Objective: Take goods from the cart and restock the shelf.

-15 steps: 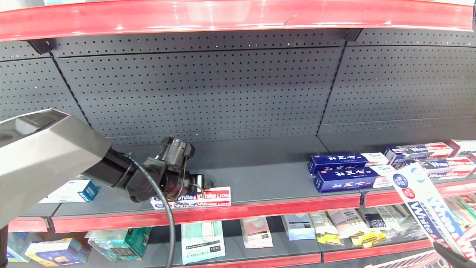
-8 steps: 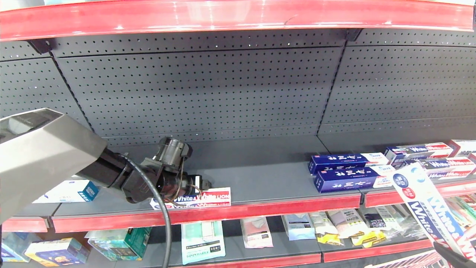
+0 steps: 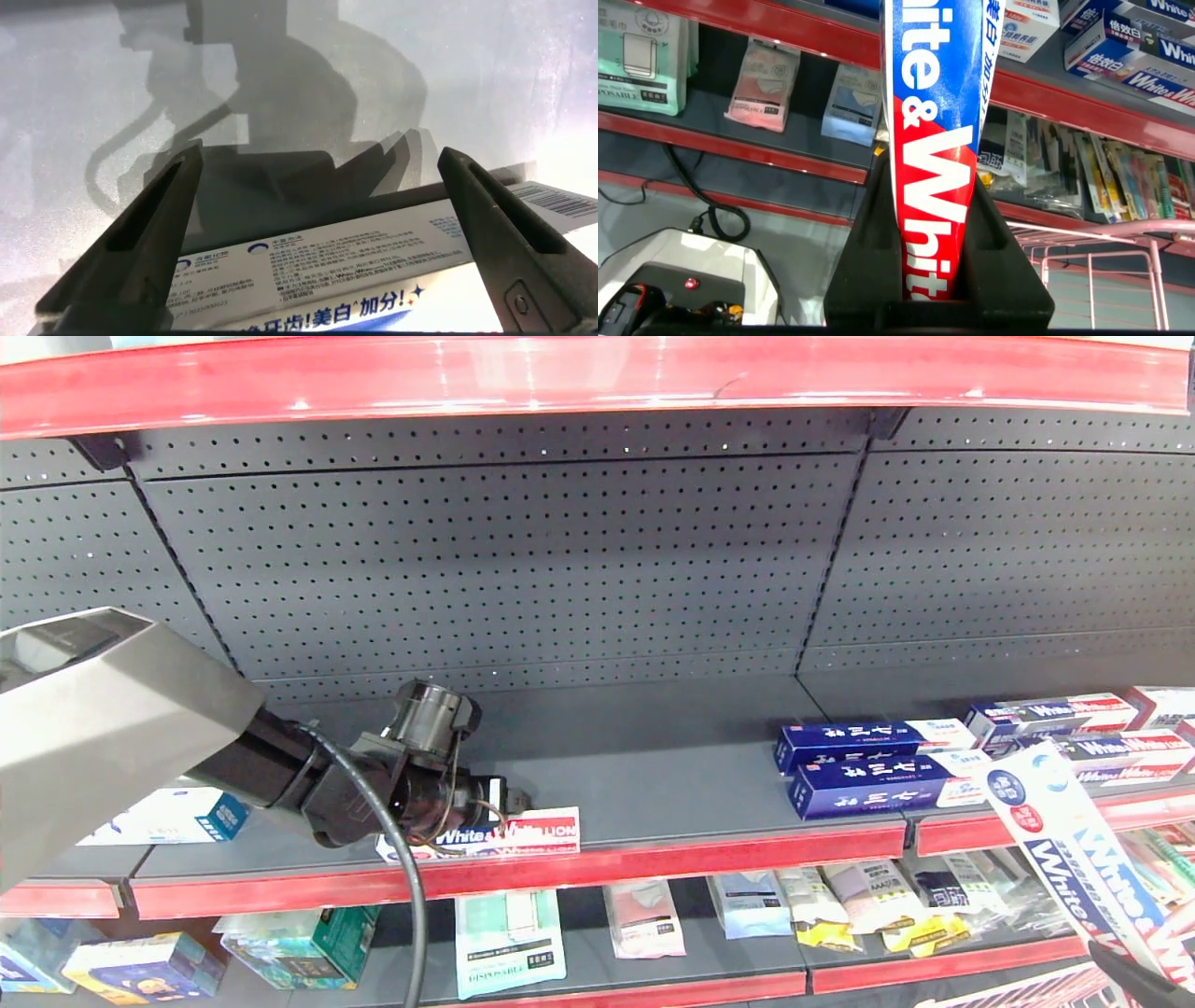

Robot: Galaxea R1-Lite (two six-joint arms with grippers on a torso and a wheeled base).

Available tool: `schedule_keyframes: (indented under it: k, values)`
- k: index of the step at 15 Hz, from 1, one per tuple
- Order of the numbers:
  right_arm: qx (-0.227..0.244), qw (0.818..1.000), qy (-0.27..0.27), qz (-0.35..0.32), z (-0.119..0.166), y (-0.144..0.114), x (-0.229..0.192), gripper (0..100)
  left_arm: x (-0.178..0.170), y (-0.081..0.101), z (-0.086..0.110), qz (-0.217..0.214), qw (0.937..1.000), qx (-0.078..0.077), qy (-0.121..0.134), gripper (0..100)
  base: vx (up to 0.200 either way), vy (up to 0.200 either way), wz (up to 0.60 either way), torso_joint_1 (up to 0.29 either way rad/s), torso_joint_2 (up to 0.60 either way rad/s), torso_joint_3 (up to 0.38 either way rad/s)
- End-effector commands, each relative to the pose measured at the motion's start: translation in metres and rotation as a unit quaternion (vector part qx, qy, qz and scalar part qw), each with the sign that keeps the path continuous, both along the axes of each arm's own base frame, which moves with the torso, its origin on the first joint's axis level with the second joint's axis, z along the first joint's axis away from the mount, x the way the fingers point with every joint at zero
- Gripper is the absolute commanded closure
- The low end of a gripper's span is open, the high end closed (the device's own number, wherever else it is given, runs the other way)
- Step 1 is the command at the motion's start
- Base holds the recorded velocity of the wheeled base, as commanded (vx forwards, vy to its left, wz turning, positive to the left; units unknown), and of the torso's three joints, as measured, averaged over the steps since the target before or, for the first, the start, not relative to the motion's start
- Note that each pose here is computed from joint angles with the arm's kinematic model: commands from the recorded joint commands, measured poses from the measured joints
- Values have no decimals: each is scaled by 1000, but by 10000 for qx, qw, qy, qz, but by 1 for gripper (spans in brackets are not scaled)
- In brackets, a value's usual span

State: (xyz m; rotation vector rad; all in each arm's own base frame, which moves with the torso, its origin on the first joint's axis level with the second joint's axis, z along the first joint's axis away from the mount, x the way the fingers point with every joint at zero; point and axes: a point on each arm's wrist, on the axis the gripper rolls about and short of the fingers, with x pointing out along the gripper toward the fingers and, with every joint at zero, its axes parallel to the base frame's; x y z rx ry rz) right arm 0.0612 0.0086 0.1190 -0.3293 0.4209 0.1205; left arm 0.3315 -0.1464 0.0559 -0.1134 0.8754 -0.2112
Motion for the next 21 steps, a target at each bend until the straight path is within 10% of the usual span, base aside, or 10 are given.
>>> schedule_keyframes:
  k: [1,21]
  values:
    - [0,10000,-3,3,0,0,0,100,-2,1,2,-42,10000,-17,-4,0,0,0,0,0,0,0]
    - [9,10000,-10,0,0,0,0,100,9,7,20,-40,9991,-319,-292,0,0,0,0,0,0,0]
